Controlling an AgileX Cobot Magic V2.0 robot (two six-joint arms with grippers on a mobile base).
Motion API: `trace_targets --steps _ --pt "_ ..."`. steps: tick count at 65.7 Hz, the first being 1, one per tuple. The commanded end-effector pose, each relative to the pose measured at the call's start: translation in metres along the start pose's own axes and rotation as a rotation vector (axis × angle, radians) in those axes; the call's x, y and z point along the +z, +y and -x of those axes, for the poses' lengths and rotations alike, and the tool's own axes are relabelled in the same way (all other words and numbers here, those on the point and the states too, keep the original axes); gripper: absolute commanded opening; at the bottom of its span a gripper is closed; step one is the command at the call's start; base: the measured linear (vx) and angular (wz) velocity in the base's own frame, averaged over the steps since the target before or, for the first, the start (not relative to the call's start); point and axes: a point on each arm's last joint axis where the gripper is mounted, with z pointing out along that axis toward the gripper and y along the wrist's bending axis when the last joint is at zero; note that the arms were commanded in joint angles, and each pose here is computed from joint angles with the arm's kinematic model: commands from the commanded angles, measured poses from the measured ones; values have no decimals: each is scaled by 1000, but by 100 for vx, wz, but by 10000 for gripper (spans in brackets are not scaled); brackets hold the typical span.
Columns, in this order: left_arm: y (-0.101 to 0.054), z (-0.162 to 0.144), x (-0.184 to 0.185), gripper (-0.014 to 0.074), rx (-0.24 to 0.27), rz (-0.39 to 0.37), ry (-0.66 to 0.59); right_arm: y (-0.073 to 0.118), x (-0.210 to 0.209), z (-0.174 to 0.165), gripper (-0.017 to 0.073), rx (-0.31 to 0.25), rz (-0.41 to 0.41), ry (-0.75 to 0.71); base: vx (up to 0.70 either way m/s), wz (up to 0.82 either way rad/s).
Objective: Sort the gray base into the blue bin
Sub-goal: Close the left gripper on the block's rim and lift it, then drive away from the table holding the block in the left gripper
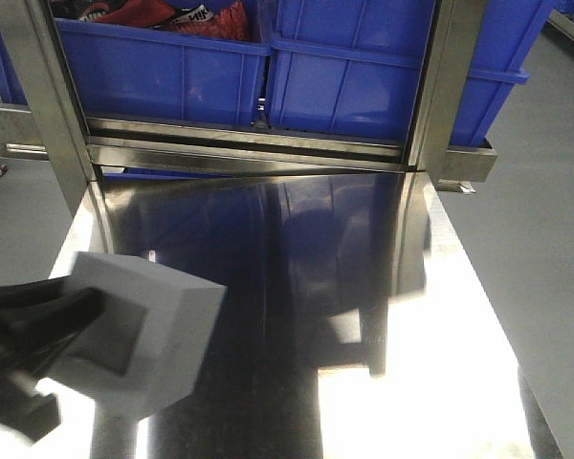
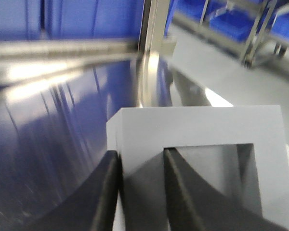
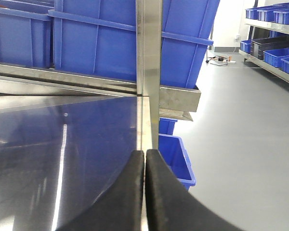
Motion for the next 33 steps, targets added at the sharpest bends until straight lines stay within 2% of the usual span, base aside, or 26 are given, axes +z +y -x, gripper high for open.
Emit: trace_targets --steps 1,20,33 --pt "-2 15 -26 -6 26 -30 -219 0 0 2 -9 -13 -1 -70 0 0" --pt "0 0 -48 -6 86 -29 -300 0 0 2 -9 -13 -1 -70 0 0" --pt "1 -1 -48 -6 84 -27 -290 0 0 2 -9 -13 -1 -70 0 0"
